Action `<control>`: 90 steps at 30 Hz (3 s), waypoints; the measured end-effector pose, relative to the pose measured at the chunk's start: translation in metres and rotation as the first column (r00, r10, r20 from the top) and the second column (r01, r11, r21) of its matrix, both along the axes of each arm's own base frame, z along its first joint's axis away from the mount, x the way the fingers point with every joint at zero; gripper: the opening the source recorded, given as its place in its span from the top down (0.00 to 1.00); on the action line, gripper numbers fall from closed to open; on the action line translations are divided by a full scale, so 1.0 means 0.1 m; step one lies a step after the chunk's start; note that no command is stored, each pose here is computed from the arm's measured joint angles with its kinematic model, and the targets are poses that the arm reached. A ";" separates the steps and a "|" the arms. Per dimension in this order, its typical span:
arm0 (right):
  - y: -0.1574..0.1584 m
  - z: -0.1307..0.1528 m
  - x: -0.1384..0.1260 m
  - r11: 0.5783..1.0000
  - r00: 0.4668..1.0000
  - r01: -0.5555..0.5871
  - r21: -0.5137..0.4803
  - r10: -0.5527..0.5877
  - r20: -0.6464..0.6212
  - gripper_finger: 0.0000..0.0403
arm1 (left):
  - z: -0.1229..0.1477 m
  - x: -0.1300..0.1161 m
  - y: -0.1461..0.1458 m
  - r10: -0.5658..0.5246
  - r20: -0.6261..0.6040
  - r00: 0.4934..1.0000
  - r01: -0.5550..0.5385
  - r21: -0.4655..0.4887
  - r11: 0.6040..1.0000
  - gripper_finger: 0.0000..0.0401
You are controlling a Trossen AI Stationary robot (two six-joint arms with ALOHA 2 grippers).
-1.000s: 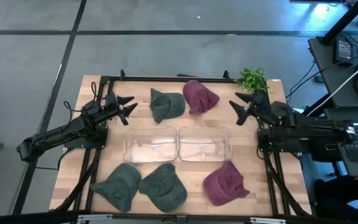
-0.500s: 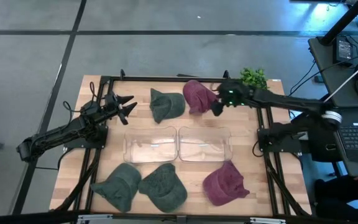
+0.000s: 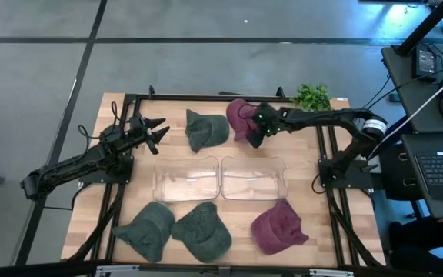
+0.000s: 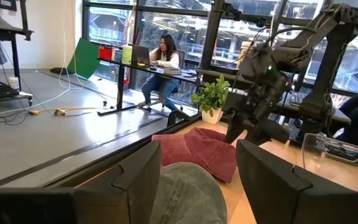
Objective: Pick & Place hat
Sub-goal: Put the top red cap into the right transparent bin
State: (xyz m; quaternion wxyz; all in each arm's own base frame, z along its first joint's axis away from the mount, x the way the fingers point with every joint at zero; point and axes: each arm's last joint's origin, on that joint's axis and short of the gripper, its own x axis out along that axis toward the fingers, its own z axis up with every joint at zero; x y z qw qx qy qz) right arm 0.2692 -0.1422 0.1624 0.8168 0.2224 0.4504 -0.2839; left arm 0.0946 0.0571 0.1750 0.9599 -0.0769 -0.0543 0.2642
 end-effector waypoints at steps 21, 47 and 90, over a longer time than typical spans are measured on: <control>-0.06 -0.42 0.09 1.000 0.992 -0.021 -0.012 0.019 -0.123 0.77 | 0.00 0.00 0.00 0.005 -0.006 1.000 -0.005 0.005 1.000 0.49; 0.77 2.06 0.35 0.535 0.801 -0.587 -0.608 0.273 -0.534 0.91 | -0.01 0.00 0.00 0.016 -0.027 1.000 -0.015 0.033 0.999 0.49; 2.30 0.98 -0.16 0.889 0.904 -0.345 -0.301 0.228 -0.361 0.88 | -0.04 0.00 0.00 0.013 -0.054 0.998 -0.012 0.016 1.000 0.49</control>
